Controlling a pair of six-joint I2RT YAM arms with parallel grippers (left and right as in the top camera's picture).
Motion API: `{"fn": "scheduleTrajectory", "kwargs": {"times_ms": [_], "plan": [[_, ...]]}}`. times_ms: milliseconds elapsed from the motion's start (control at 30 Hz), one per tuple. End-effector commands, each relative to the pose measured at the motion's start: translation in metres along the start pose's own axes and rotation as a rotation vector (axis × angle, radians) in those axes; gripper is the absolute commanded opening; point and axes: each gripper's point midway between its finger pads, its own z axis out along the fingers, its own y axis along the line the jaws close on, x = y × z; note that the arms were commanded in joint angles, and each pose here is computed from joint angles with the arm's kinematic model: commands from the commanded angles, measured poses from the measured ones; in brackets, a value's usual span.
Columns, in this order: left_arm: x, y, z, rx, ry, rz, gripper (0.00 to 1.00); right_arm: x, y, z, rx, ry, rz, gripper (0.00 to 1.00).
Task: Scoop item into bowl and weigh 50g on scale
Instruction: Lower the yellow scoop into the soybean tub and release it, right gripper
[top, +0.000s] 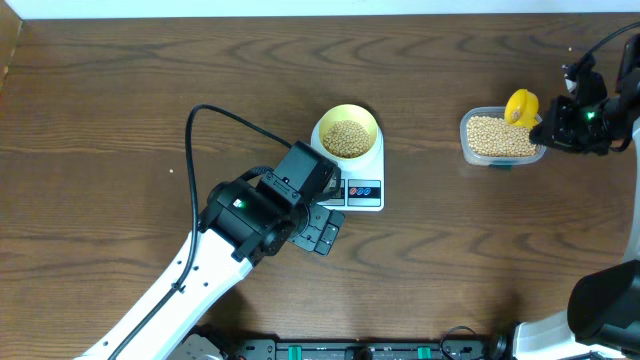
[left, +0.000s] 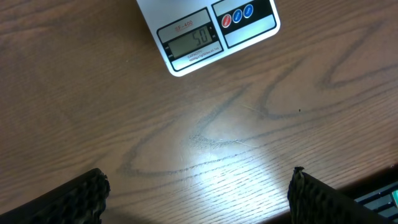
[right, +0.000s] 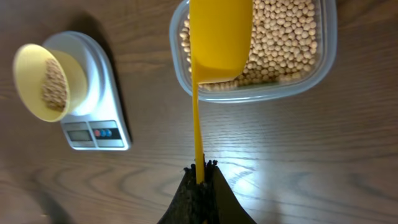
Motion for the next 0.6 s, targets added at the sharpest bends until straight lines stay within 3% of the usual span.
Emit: {"fn": "scheduleTrajectory", "kwargs": {"times_ms": [0, 300, 567], "plan": [[-0.007, 0.0, -0.007, -0.006, -0.03, 0.006, 0.94, -0.001, -0.006, -0.009, 0.067, -0.015, -0.06, 0.01], [-0.007, 0.0, -0.007, -0.006, -0.03, 0.006, 0.95, 0.003, -0.023, -0.011, 0.166, 0.005, -0.098, 0.01], [-0.007, 0.0, -0.007, -0.006, -0.03, 0.006, 0.94, 0.001, -0.003, 0.002, 0.161, 0.014, -0.192, 0.01]]}}
